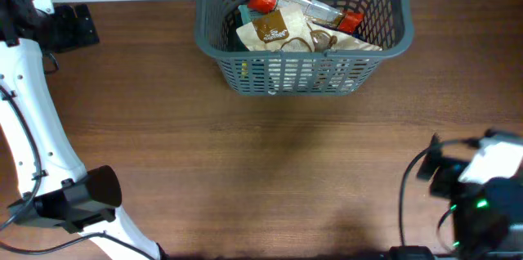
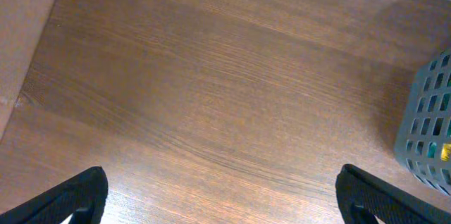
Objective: Pack container
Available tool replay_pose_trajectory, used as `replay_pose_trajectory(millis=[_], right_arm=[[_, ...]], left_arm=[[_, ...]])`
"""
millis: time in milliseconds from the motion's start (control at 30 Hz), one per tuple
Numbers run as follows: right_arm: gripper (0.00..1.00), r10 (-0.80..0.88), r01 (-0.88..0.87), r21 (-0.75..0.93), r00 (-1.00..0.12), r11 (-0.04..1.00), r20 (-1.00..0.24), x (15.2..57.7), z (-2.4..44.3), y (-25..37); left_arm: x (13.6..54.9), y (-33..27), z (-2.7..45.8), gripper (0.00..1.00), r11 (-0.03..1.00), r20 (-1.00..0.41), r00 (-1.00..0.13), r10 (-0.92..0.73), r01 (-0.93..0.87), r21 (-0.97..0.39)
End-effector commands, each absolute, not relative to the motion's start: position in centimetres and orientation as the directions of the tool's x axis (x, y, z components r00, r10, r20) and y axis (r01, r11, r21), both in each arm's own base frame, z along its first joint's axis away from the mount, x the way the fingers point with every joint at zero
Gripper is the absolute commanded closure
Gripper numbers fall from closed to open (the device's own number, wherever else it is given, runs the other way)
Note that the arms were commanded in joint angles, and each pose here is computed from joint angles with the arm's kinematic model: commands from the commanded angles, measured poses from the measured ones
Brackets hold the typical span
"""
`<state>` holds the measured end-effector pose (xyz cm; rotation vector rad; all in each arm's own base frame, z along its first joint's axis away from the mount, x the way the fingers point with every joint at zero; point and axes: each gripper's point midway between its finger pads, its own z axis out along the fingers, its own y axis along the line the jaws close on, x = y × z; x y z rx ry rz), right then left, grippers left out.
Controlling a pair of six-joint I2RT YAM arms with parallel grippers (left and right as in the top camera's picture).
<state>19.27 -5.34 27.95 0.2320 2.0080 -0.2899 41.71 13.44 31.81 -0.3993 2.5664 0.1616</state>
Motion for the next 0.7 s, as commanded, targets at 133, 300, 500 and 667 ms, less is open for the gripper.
replay_pose_trajectory(millis=[133,300,500,667], right_arm=[[0.01,0.05,0.269,-0.084,-0.459,0.96,-0.887,18.8,19.3,-4.9],[0.01,0.052,0.241,-0.051,-0.4,0.969,-0.915,20.2,16.6,-4.3],[0.01,0.053,0.243,-0.054,-0.413,0.969,-0.909,20.9,13.4,-4.4],[0.01,0.053,0.241,-0.059,-0.432,0.969,-0.9,21.1,11.4,-4.4]], left_arm=[[41.7,13.7,31.6,0.01,0.944,-0.519,-0.814,-0.262,-0.327,0.036],[41.7,13.7,31.6,0.01,0.944,-0.519,-0.814,-0.262,-0.327,0.036],[41.7,13.7,31.6,0.01,0.944,-0.519,-0.814,-0.262,-0.327,0.036],[41.7,13.7,31.6,0.01,0.944,-0.519,-0.814,-0.262,-0.327,0.036]])
